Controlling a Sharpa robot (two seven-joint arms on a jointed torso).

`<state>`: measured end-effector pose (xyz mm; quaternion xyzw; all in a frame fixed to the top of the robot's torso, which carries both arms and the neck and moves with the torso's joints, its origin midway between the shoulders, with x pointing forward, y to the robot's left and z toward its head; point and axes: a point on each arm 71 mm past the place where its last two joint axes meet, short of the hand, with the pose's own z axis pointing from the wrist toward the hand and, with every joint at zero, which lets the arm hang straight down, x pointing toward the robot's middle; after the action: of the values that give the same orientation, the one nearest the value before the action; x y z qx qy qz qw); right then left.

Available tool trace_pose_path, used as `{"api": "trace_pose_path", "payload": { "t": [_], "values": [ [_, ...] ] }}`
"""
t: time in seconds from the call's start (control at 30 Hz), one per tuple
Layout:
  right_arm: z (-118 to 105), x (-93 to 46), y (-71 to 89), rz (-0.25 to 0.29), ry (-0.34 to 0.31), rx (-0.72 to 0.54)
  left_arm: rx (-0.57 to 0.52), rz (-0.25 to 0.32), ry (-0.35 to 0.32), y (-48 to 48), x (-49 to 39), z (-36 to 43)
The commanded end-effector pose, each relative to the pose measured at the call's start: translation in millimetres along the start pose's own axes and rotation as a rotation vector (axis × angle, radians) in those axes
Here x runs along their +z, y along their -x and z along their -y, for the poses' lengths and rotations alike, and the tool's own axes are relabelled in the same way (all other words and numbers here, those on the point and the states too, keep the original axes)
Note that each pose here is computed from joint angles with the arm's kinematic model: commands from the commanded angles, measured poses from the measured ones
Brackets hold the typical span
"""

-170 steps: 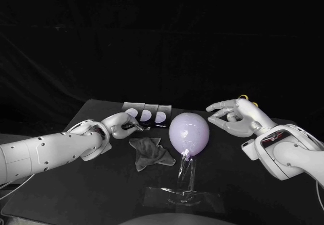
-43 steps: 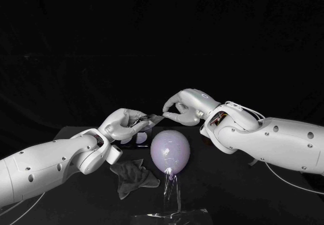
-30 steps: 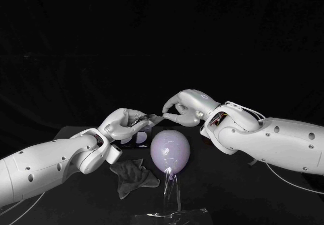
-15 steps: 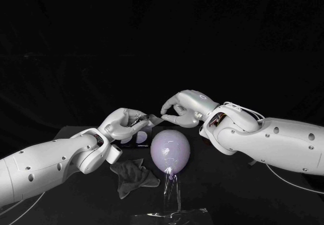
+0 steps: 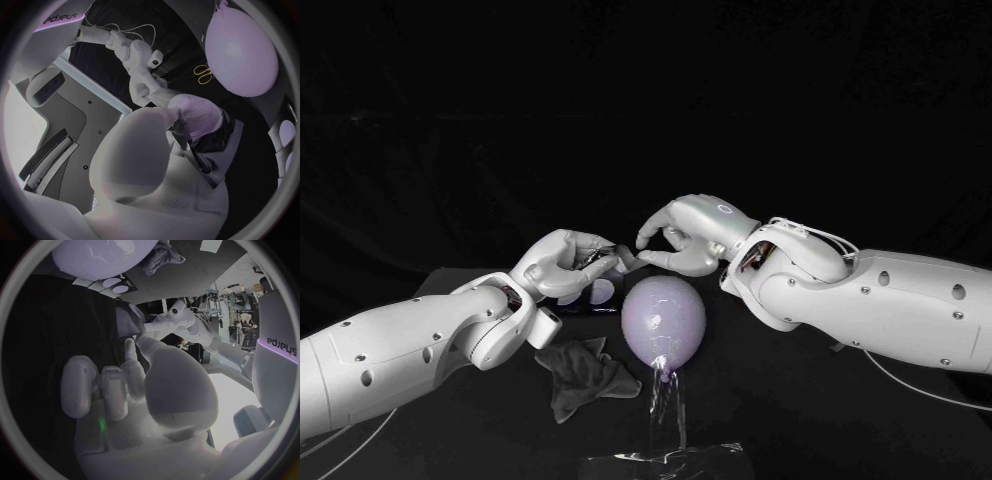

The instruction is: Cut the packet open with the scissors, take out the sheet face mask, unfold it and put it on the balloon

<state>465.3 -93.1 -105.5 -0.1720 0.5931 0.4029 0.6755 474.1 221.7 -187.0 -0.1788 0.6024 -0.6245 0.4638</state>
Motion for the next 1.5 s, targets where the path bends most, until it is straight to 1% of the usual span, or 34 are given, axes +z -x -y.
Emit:
{"api": "trace_pose_path", "payload": {
  "t": [0.03,0.23,0.4,0.67,0.83,1.07,1.27,1.5],
  "values": [
    [-5,0.5,-5.3,-0.054,0.037,-0.021,-0.001,0.000,-0.024,-0.9,2.5,4.1],
    [-7,1.1,-7.9,-0.080,0.041,-0.026,0.001,0.001,-0.024,-0.5,2.6,4.1],
    [-9,4.5,-11.2,-0.100,0.042,-0.038,0.001,-0.001,-0.026,-1.7,3.5,4.6],
    [-9,10.5,-14.2,-0.100,0.017,-0.058,0.001,-0.013,-0.037,-6.3,5.0,7.2],
    [-12,12.5,-16.5,-0.109,0.014,-0.071,0.004,-0.015,-0.040,-7.4,5.2,8.0],
    [-11,10.0,-18.0,-0.135,-0.001,-0.098,0.012,-0.007,-0.039,-4.7,4.4,7.4],
    [-6,5.9,-20.3,-0.188,-0.031,-0.130,0.016,0.005,-0.036,-1.2,2.9,6.7],
    [-1,0.8,-21.3,-0.229,-0.065,-0.155,0.010,0.021,-0.032,1.9,1.7,6.1]
  ]
}}
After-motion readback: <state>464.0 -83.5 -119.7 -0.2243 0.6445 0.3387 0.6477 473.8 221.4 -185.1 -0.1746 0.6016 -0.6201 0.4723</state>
